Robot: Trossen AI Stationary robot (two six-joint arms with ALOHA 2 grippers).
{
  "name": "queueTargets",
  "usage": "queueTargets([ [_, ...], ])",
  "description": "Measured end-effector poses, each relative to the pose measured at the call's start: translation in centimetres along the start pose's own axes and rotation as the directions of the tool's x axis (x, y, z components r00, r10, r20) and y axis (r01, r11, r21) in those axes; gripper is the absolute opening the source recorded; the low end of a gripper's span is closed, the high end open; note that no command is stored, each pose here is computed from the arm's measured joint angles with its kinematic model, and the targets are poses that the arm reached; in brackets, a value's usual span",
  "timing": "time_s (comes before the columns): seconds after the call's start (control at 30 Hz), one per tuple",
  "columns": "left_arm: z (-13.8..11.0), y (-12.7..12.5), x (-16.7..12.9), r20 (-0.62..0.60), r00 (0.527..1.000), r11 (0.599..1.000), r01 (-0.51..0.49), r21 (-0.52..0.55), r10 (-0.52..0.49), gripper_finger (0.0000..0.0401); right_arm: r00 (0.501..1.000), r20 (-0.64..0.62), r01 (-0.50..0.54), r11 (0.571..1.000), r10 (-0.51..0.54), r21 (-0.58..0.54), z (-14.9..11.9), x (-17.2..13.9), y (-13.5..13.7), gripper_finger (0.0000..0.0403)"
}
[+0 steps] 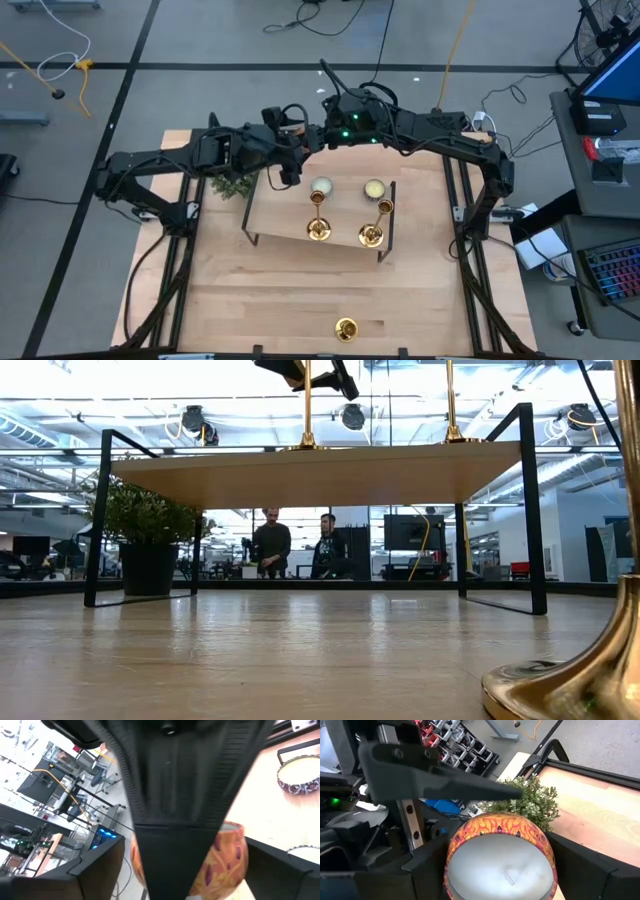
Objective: Pick & Place candle stick holders
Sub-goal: Put the scented candle on the shelf
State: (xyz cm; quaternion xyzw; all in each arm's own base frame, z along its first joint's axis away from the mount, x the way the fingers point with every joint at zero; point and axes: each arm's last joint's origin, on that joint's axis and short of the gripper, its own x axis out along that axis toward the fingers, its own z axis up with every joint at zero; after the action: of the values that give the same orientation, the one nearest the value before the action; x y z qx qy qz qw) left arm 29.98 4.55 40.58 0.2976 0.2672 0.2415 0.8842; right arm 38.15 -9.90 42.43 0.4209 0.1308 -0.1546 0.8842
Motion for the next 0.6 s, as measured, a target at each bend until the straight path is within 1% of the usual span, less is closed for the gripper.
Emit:
queueTargets([
  [0.13,0.0,-0.1,0.0,0.000,1.000,1.000,0.003,0.023,-0.003,0.0320,1.000,0.001,0.000,1.000,0.000,0.000,0.0,0.0,0.0,0.0300],
  [0.23,0.1,-0.2,-0.1,0.004,1.000,0.999,0.007,0.050,-0.007,0.0303,1.000,0.001,0.000,1.000,0.000,-0.002,0.0,0.0,0.0,0.0300],
  [0.3,0.2,-0.3,-0.2,0.005,1.000,0.998,0.007,0.057,-0.007,0.0304,1.000,0.000,0.000,1.000,0.000,0.003,-0.2,0.3,-0.3,0.0300],
  [0.43,0.2,-0.3,-0.2,0.010,1.000,0.999,0.007,0.046,-0.008,0.0336,1.000,-0.004,0.003,1.000,-0.003,0.031,-0.6,0.8,-0.7,0.0300],
  [0.5,0.3,-0.3,-0.2,0.018,1.000,0.999,0.007,0.039,-0.007,0.0346,1.000,-0.015,0.013,0.999,-0.012,0.040,-0.8,1.0,-1.0,0.0300],
  [0.6,0.4,-0.3,-0.2,0.025,1.000,0.999,0.008,0.031,-0.008,0.0337,1.000,-0.009,0.012,0.999,-0.012,0.035,-0.9,1.1,-0.9,0.0300],
])
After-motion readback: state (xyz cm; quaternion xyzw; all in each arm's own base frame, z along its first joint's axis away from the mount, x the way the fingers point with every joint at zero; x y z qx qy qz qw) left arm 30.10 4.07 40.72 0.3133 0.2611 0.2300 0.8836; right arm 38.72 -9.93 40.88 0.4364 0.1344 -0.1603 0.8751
